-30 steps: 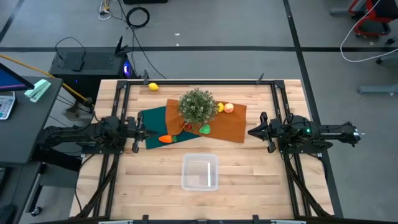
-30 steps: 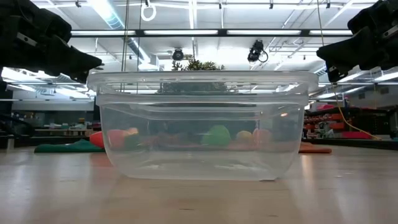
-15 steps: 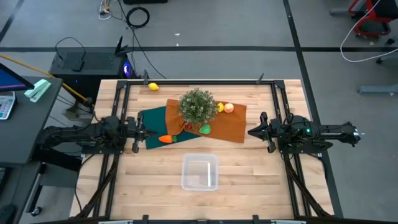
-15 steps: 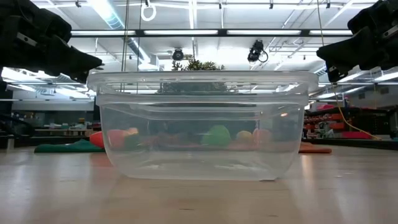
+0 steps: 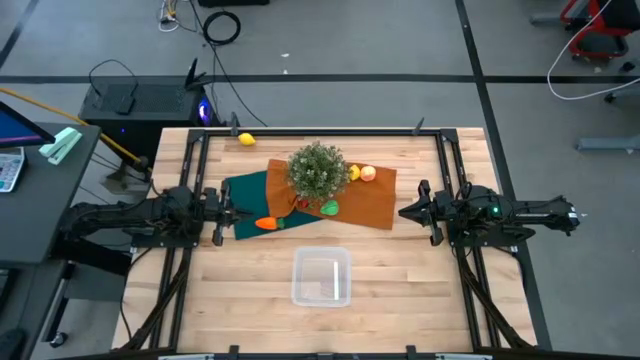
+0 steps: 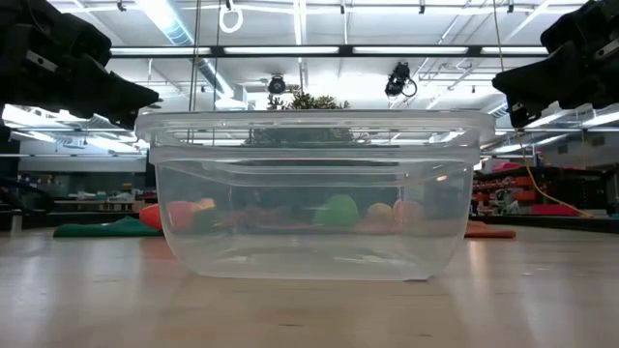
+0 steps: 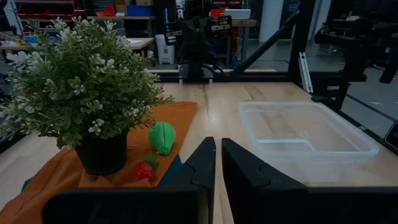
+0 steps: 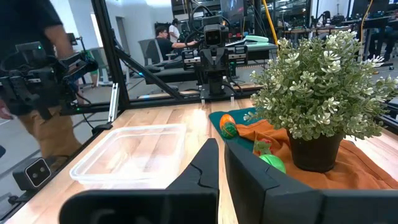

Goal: Pick and placing Produce into tupperware

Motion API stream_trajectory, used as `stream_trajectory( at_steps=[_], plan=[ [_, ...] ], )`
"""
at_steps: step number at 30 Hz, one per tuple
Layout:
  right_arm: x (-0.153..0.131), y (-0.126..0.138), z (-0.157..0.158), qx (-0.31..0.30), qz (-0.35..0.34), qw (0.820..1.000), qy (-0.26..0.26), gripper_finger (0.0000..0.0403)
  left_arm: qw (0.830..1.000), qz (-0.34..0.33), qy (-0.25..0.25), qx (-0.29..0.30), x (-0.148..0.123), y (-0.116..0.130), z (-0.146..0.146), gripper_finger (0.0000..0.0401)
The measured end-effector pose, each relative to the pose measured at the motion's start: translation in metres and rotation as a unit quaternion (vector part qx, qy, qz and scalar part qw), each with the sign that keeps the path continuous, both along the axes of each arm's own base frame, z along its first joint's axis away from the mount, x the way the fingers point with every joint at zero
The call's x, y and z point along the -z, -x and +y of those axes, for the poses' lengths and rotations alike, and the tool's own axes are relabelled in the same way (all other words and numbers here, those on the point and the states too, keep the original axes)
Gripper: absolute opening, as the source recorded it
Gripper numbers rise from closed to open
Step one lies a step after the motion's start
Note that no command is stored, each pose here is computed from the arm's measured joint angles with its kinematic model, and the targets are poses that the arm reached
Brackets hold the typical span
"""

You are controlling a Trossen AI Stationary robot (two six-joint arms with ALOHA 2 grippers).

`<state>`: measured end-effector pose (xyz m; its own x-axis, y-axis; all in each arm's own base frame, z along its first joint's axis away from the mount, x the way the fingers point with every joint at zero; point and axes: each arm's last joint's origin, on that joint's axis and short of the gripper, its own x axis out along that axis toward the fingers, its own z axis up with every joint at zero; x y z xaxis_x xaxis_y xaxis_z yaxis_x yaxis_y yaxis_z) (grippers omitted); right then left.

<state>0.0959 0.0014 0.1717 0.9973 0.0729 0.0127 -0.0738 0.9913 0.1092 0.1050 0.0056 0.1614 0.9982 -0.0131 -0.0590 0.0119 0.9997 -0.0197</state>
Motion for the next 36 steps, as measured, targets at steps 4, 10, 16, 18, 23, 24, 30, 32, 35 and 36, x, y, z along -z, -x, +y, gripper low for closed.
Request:
stream_trajectory(
  at_steps=[4, 10, 16, 18, 23, 24, 30, 32, 35, 36],
  plan=[
    [0.0, 0.0, 0.0, 0.0, 0.0, 1.0, 0.0, 0.0001, 1.0, 0.0, 0.0, 0.0, 0.0001, 0.0, 0.0, 0.0032],
    [0.0, 0.0, 0.0, 0.0, 0.0, 1.0, 0.0, 0.0001, 1.0, 0.0, 0.0, 0.0, 0.0, 0.0, 0.0, 0.0023],
    [0.0, 0.0, 0.0, 0.0, 0.0, 1.0, 0.0, 0.0001, 1.0, 0.0, 0.0, 0.0, 0.0, 0.0, 0.0, 0.003],
    [0.0, 0.0, 0.0, 0.0, 0.0, 1.0, 0.0, 0.0001, 1.0, 0.0, 0.0, 0.0, 0.0001, 0.0, 0.0, 0.0033],
    [0.0, 0.0, 0.0, 0.0, 0.0, 1.0, 0.0, 0.0001, 1.0, 0.0, 0.0, 0.0, 0.0, 0.0, 0.0, 0.0035],
    [0.0, 0.0, 0.0, 0.0, 0.0, 1.0, 0.0, 0.0001, 1.0, 0.0, 0.0, 0.0, 0.0, 0.0, 0.0, 0.0034],
    [0.0, 0.0, 0.0, 0.0, 0.0, 1.0, 0.0, 0.0001, 1.0, 0.0, 0.0, 0.0, 0.0, 0.0, 0.0, 0.0024],
    [-0.0001, 0.0, 0.0, 0.0, 0.0, 1.0, 0.0, 0.0001, 1.0, 0.0, 0.0, 0.0, 0.0, 0.0, 0.0, 0.0023],
    [0.0, 0.0, 0.0, 0.0, 0.0, 1.0, 0.0, 0.0001, 1.0, 0.0, 0.0, 0.0, 0.0, 0.0, 0.0, 0.0026],
    [-0.0001, 0.0, 0.0, 0.0, 0.0, 1.0, 0.0, 0.0001, 1.0, 0.0, 0.0, 0.0, 0.0001, 0.0, 0.0, 0.0028]
  ],
)
